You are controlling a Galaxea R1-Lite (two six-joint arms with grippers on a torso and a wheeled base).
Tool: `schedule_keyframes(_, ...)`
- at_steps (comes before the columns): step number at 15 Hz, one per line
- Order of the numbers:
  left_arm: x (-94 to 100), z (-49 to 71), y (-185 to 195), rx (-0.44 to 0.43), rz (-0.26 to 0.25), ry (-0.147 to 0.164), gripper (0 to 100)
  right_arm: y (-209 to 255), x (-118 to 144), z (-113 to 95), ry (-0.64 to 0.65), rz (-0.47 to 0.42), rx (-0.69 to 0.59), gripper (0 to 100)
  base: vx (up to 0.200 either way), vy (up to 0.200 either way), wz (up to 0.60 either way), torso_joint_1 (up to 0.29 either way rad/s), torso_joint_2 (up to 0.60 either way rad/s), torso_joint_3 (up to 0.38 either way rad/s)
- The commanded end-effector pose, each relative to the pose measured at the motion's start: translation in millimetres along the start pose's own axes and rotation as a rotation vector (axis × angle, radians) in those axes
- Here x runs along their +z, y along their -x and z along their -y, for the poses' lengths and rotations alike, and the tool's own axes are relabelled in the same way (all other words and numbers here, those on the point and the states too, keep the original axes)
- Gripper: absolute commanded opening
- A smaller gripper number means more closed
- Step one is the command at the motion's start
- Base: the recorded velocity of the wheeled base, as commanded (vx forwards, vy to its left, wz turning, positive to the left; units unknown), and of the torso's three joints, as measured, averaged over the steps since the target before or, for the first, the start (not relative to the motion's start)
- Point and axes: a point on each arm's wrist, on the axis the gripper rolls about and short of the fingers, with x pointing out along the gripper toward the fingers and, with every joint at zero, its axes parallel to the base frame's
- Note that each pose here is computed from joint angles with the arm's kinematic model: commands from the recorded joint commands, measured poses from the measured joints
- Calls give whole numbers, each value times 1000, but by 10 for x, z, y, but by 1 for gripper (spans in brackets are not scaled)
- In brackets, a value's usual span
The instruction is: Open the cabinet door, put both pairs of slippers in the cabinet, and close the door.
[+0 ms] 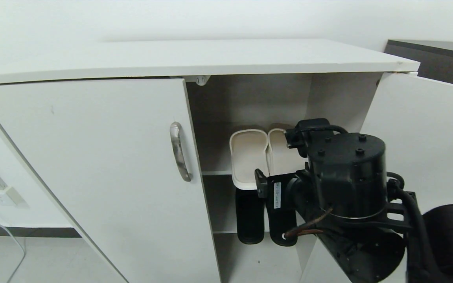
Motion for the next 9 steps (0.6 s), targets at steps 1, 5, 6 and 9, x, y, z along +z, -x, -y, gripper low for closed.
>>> schedule_keyframes(1,1,0,-1,1,-1,1,0,110,7,48,-1,4,17,0,0,0,0,0,0,0)
schedule_keyframes(5,1,0,-1,-1,-1,1,0,83,-46,24,10,-9,18,0,0,0,0,0,0,0)
schedule_keyframes(6,1,0,-1,-1,-1,-1,0,80,-51,22,9,-10,17,0,0,0,0,0,0,0)
schedule_keyframes(9,1,0,-1,1,-1,-1,0,86,-42,27,5,-7,16,0,-67,0,0,-2,1,2)
